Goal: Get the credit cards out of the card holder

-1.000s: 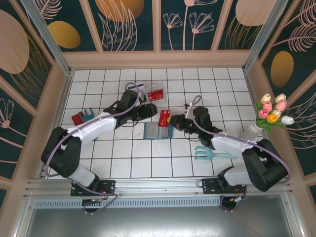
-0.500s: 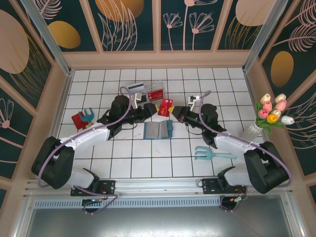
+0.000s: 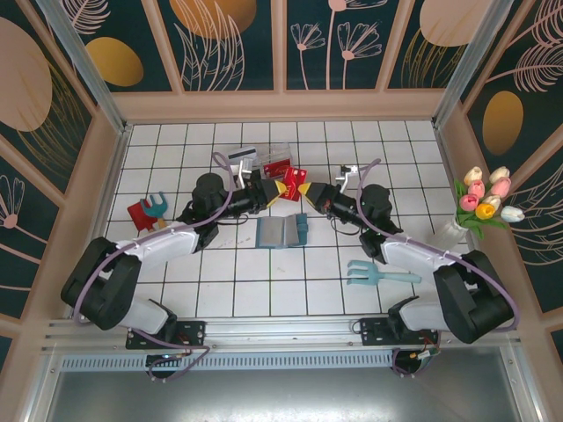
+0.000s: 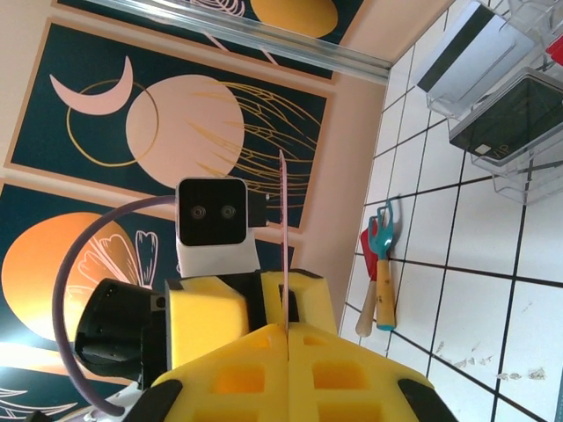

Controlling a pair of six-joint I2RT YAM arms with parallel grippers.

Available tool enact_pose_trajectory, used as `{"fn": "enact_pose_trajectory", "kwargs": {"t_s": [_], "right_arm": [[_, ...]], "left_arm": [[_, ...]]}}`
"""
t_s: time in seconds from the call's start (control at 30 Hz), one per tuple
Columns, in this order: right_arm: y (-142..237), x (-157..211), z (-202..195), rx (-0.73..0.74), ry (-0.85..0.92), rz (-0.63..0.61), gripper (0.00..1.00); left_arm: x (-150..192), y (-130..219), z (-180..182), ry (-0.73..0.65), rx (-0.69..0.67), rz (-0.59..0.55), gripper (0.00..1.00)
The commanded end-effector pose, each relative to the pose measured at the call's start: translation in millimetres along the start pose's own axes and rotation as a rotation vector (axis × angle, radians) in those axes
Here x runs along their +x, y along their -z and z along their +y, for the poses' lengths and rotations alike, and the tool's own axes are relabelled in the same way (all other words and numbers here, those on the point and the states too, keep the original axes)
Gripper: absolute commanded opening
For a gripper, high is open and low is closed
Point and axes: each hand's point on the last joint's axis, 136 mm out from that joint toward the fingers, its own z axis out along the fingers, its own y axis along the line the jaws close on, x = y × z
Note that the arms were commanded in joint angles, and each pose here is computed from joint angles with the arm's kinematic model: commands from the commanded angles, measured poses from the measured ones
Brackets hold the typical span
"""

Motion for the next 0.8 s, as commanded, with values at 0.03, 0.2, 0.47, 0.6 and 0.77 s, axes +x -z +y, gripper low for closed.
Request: {"fn": "enact_pose_trajectory", "kwargs": {"t_s": [0.03,0.2,0.47,0.6,0.77], "right_arm": [[-10,-9,23,-0.08,0.045,0.019,0.0],[-14,-11,9,-0.035,0.042,0.021,0.0],[-10,-25,-24,0.191,0.119,-0.021,0.63],[-1,-39,-45,0.38,0.183,-0.059,0.73],[21,-49,-61,0.542,0.254,-0.1,0.84]], "left_arm": [[2,-2,-13,-0.024,0.082,0.031,0.18],[-14,1,-10,-0.078,0.046,0.001,0.0],[-42,3,11,-0.393,-0.233,-0.005,0.0],[-59,0,16,-0.537,-0.36,0.028,0.0],[-84,3,42,-0.726,-0.562,0.052,0.0]]}}
